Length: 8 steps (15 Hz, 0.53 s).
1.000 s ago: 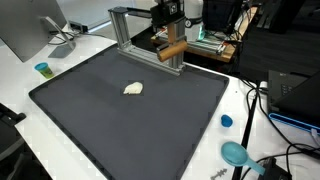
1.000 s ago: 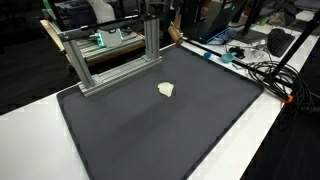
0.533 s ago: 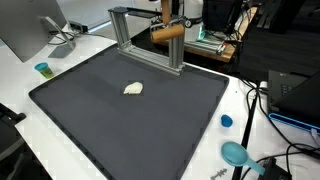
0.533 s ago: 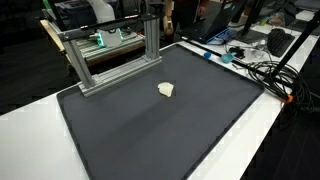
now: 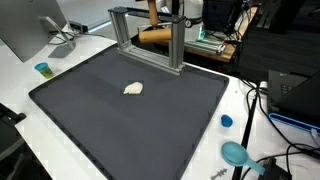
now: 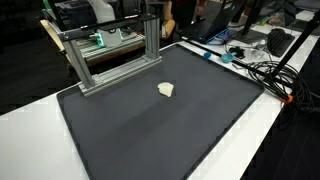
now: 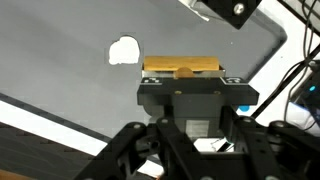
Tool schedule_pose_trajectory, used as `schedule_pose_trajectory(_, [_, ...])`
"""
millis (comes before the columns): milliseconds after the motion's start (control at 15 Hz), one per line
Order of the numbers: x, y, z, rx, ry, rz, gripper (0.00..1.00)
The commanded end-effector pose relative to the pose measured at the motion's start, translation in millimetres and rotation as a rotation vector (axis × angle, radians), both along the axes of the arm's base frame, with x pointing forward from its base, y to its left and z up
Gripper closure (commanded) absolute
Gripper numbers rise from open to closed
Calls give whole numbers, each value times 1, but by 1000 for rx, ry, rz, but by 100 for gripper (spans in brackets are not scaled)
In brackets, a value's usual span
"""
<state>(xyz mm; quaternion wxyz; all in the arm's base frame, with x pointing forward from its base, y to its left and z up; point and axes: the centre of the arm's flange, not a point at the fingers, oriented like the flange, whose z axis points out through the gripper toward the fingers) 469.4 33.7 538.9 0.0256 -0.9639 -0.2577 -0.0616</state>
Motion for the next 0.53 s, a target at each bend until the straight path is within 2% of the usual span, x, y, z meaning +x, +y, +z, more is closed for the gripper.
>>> schedule_pose_trajectory(0, [-32,-29,-7,-44,-13,-196,78])
schedule_pose_trajectory(200, [-40,-44,-22,-72,-19,-355,78])
schedule_pose_trajectory(467, [-50,-37,-43,-153,-7,-556,78])
